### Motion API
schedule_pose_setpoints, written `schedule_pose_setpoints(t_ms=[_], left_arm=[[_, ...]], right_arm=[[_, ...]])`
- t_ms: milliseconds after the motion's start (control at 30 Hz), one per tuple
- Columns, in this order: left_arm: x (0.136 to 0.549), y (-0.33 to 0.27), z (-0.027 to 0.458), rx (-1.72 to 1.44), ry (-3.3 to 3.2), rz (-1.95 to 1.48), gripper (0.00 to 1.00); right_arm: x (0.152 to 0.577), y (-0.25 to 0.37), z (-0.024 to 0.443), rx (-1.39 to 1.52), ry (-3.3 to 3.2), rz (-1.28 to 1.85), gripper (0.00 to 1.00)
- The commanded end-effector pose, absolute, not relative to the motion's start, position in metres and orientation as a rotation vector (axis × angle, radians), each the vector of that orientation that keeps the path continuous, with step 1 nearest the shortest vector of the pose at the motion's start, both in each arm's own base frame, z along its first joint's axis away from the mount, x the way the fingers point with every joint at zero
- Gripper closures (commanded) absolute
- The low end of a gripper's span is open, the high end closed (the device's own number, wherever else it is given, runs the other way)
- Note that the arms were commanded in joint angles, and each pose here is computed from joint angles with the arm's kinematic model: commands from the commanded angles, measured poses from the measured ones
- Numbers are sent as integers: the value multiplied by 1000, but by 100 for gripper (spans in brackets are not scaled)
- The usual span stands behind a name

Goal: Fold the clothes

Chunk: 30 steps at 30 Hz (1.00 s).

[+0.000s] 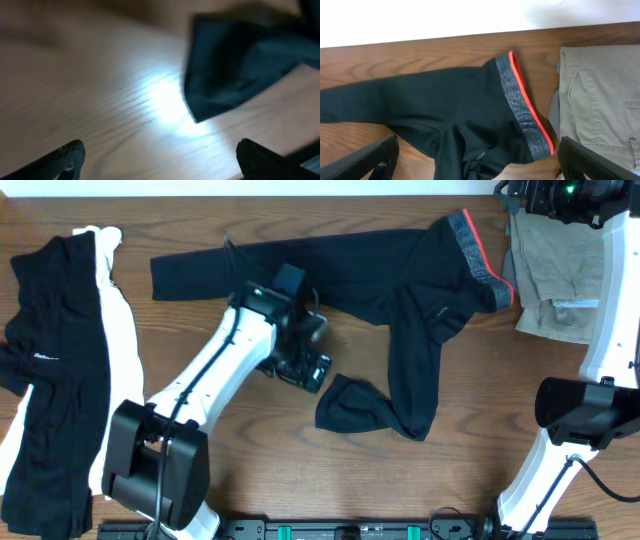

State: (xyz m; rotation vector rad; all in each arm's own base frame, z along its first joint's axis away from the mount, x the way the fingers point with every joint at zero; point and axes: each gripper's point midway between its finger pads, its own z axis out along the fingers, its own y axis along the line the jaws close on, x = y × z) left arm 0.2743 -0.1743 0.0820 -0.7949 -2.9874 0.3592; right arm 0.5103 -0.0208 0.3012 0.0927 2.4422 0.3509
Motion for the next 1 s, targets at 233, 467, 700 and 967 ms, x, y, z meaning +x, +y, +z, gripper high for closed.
schedule_pose_setpoints(t_ms=[233, 467, 700, 967], left_arm=[[232, -224, 75, -1169, -2729, 705, 2], [246, -231, 51, -1270, -2791, 481, 2], [243, -225, 26, -1268, -2753, 332, 5], [256, -241, 21, -1283, -2823, 338, 52]], right_arm=[[509, -22, 299, 79, 2452, 353, 1], [506, -21, 296, 82, 2468, 356, 1], [505, -22, 296, 76, 2470, 350, 2], [505, -23, 295, 69, 2472, 336, 2]])
